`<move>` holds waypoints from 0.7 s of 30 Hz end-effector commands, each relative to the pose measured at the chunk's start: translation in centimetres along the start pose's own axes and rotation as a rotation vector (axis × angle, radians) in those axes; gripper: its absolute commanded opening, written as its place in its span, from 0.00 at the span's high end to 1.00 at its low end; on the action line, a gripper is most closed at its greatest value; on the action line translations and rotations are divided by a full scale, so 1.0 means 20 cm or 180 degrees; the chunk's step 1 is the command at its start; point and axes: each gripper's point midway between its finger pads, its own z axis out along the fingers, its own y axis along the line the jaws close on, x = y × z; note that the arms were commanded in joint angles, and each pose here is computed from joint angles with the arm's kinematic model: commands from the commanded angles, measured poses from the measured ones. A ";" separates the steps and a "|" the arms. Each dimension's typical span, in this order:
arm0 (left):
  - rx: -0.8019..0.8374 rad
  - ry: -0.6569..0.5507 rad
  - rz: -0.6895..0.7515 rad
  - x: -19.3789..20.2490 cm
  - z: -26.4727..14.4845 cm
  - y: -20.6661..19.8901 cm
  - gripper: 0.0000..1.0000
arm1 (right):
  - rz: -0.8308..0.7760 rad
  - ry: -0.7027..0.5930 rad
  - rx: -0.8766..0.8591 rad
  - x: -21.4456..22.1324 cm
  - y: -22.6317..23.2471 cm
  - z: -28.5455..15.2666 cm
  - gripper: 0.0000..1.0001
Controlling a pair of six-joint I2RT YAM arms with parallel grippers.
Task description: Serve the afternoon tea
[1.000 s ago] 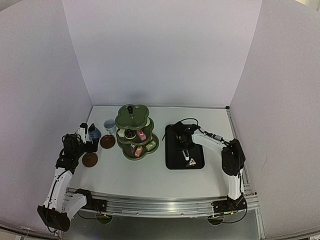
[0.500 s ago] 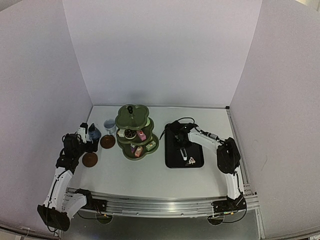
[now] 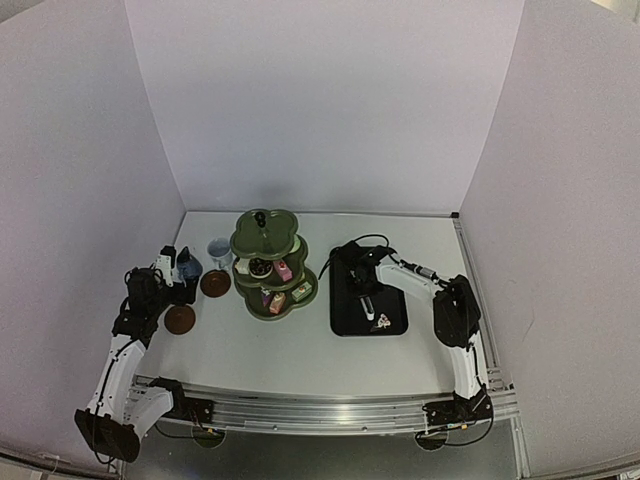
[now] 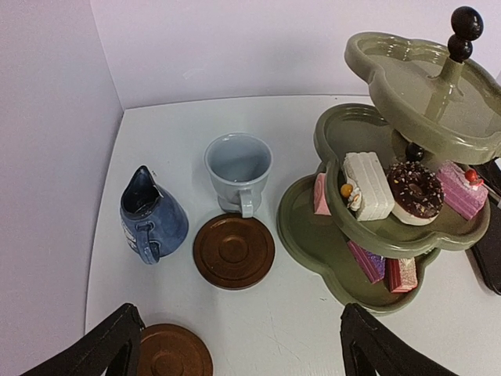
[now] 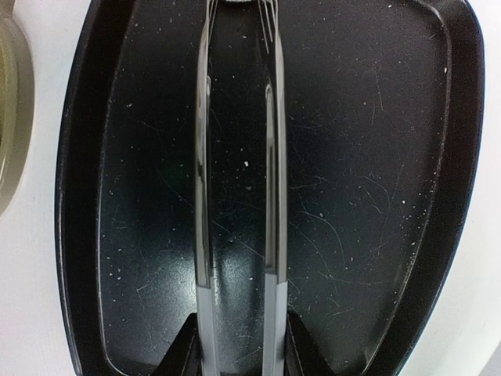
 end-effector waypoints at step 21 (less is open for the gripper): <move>-0.0014 -0.0146 0.0037 -0.04 0.00 0.01 0.12 | 0.0109 -0.0469 -0.0199 -0.10 -0.06 -0.36 1.00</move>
